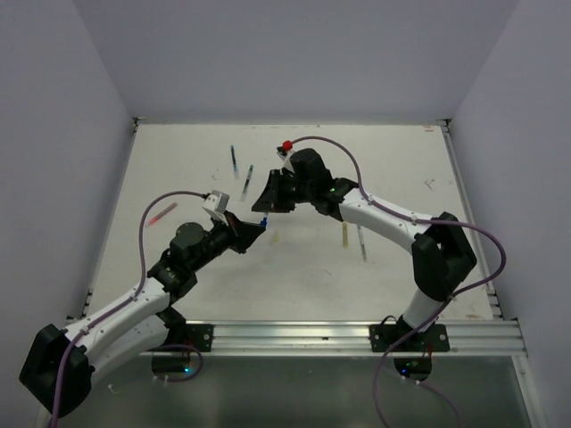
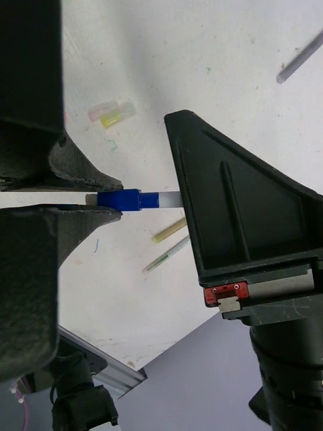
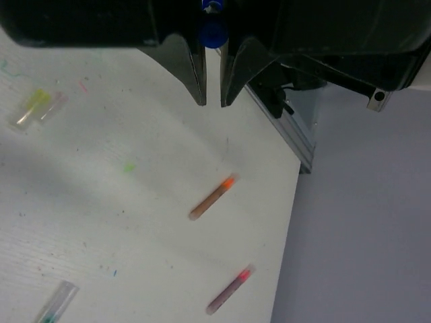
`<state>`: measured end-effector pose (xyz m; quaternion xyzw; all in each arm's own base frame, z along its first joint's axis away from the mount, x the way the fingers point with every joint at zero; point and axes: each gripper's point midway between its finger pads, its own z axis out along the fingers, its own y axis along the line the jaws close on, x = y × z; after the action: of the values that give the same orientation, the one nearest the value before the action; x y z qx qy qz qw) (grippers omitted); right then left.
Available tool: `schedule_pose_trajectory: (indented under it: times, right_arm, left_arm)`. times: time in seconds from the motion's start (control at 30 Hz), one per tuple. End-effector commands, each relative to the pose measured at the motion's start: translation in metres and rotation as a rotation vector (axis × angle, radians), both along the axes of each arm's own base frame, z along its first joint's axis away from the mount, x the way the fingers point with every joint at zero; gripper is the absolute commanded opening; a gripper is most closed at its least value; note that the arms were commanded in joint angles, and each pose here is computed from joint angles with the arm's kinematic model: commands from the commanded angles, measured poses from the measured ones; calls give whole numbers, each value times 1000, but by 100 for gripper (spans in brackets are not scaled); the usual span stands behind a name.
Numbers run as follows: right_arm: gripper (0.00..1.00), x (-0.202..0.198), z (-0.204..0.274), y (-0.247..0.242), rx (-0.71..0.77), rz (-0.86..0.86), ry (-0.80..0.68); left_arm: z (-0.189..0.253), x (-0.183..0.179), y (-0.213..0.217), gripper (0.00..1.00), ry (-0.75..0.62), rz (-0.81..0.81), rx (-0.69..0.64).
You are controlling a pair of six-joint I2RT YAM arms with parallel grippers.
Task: Open the pen caps
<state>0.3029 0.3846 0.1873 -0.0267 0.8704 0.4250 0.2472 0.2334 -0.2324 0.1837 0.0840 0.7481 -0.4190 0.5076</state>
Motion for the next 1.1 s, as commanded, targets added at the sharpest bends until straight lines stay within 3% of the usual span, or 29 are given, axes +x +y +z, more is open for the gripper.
schedule_pose_trajectory:
  times: [0.0,0.17,0.33,0.47,0.5,0.53,0.6,0.67,0.77,0.8,0.83,0.87,0.9,0.93,0.97,1.0,1.07]
  right_arm:
    - [0,41,35,-7,58,129,-277]
    - [0,34,59,-1,220,210,-344]
    - [0,21,64,5,300,276,-337]
    - [0,-2,86,14,529,366,-332]
    - [0,-6,102,14,599,395,-393]
    - [0,-8,97,17,641,404,-326]
    - [0,-19,111,14,738,462,-376]
    - [0,-18,110,14,772,452,-335]
    - [0,-12,103,13,703,405,-346]
    - [0,3,82,14,617,314,-255]
    - [0,11,73,12,525,285,-310]
    - [0,15,74,7,450,250,-325]
    - [0,37,41,-7,235,83,-212]
    - [0,45,26,-22,86,43,-231]
    - [0,50,15,-36,-17,-13,-204]
    - [0,39,1,-53,-139,-25,-108]
    - [0,45,-21,-89,-358,-111,-72]
  left_arm:
    - [28,-38,-21,0,-97,-226,-83]
    - [41,-66,-31,0,-153,-384,-187]
    - [39,-62,-33,0,-113,-366,-208]
    - [51,-74,-32,0,-160,-403,-305]
    - [52,-76,-32,0,-159,-411,-312]
    - [49,-80,-31,0,-150,-422,-319]
    - [59,-86,-30,0,-192,-447,-350]
    - [57,-85,-29,0,-181,-435,-352]
    - [56,-77,-28,0,-151,-393,-324]
    - [55,-72,-28,0,-136,-371,-301]
    - [49,-52,-23,0,-124,-262,-250]
    - [15,-41,-15,0,25,-171,-139]
    - [16,-28,-8,0,55,-88,-96]
    - [4,-6,11,0,94,80,-27]
    - [-23,-5,25,0,189,149,75]
    - [-30,1,31,0,205,196,113]
    - [-43,6,42,0,239,261,154]
